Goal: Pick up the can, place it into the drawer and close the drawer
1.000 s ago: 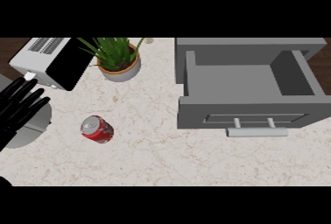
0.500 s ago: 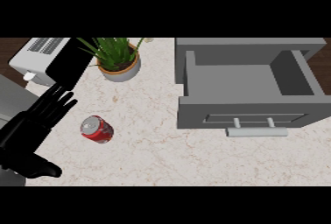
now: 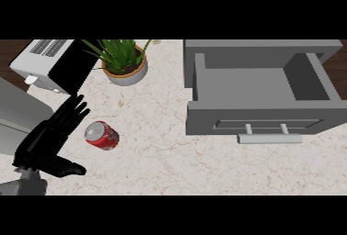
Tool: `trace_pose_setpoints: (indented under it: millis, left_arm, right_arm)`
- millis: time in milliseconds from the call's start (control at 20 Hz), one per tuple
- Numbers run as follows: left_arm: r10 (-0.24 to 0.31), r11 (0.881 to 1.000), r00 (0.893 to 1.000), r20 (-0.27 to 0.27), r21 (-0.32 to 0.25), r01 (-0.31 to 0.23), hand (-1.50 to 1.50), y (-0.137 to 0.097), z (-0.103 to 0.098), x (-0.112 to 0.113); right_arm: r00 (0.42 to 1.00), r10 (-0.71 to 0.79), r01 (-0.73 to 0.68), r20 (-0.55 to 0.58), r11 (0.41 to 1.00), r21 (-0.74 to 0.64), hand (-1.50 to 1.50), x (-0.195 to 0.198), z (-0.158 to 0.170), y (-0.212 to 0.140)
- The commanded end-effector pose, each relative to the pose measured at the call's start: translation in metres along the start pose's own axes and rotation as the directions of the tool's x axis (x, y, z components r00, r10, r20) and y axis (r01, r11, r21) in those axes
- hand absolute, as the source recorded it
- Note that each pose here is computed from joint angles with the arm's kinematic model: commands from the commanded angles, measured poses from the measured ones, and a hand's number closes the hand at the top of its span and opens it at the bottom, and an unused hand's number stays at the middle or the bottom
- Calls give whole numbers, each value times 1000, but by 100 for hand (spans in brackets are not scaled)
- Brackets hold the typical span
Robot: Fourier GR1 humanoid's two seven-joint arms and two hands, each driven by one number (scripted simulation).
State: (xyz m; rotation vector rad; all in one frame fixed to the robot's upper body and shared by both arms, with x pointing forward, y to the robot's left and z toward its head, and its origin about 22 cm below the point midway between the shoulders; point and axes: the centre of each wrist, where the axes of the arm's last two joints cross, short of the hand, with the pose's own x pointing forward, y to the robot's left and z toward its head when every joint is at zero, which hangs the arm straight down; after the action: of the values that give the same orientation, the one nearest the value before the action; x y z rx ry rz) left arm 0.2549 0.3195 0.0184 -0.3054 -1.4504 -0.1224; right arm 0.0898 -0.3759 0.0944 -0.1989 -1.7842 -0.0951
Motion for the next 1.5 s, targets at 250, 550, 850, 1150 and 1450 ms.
trace_pose_setpoints:
  millis: [250, 550, 850, 1150, 1450]
  left_arm:
    - [-11, 997, 1000, 3, 80, 10, -150, 34, 1, -49]
    - [-1, 993, 1000, -30, 115, 4, -150, 65, 2, -57]
    - [-20, 995, 999, -45, 94, 24, -150, 53, -6, -84]
    - [29, 995, 997, -77, 92, -22, -150, 48, -16, -118]
    - [62, 995, 994, -84, 79, -56, -150, 40, -15, -134]
  right_arm:
    - [1000, 10, -10, -8, 1000, -21, -150, 15, -14, -8]
    - [1000, 3, -3, 4, 1000, -2, -150, 11, 9, 12]
    - [1000, -7, 7, -3, 1000, 6, -150, 15, 23, 7]
    - [1000, -14, 14, 14, 1000, 4, -150, 12, 22, -6]
    - [1000, 0, 0, 10, 1000, -2, -150, 29, 19, -11]
